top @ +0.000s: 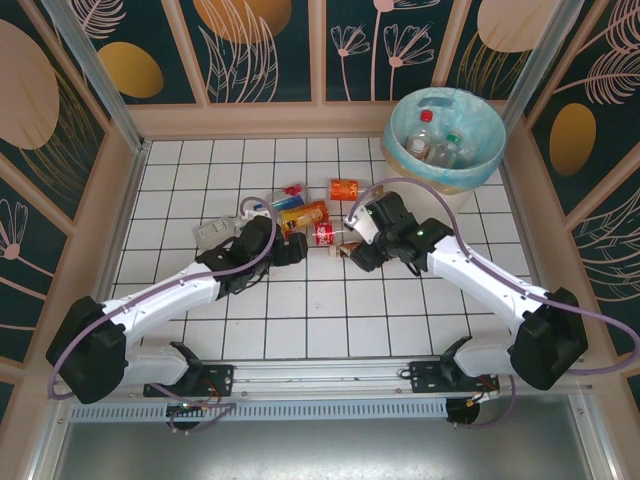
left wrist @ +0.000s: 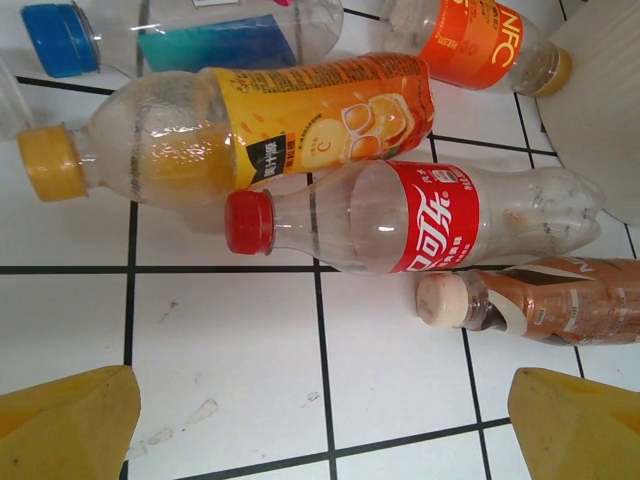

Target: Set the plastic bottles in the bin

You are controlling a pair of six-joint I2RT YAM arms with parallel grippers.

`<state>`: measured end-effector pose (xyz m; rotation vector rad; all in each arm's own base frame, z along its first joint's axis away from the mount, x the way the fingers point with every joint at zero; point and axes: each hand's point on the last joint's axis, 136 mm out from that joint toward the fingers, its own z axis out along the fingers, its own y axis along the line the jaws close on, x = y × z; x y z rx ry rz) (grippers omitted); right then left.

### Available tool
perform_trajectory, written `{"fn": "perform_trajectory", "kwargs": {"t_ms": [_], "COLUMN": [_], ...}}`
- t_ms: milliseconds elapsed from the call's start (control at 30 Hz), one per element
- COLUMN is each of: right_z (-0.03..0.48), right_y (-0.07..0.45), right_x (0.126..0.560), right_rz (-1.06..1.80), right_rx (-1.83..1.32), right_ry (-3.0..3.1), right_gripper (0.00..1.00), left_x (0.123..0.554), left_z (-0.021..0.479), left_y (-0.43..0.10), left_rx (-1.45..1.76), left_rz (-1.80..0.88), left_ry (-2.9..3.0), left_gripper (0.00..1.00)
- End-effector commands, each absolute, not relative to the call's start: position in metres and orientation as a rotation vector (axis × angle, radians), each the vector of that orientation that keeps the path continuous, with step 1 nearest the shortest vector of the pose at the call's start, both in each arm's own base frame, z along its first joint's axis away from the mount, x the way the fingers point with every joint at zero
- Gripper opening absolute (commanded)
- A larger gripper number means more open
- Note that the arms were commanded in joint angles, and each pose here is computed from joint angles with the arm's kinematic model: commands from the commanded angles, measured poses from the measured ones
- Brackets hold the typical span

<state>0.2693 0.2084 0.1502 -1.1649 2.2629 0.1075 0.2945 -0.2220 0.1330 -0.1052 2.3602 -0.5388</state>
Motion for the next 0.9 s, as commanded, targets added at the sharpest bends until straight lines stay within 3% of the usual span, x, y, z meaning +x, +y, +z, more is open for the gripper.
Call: {"fn": "perform_trajectory", "kwargs": {"t_ms": [0,567,867], "right_z": [0.15,0.101,0.135], "right_y": [0.207,0.271,0.309], "right_x": [0.26,0.273,0.313], "right_rz": [0.095,0.054,0.072], "right_rx": [-1.244,-1.542,-1.485], "right_ry": [2.231,2.164,2.05], "right_gripper": [0.67,0.71,0.71], "left_x": [0.296,0.283,0.271], "left_z": [0.13,0.132,0.16], "left_y": [-0.229,-0.196,-0.157], "left_rx": [-0.105,-0.134,-0.229], "left_rz": [-0.612,-0.497,-0.418], "left_ry": [2.362,2.332,2.229], "left_gripper": [0.94,0.94,0.92]}}
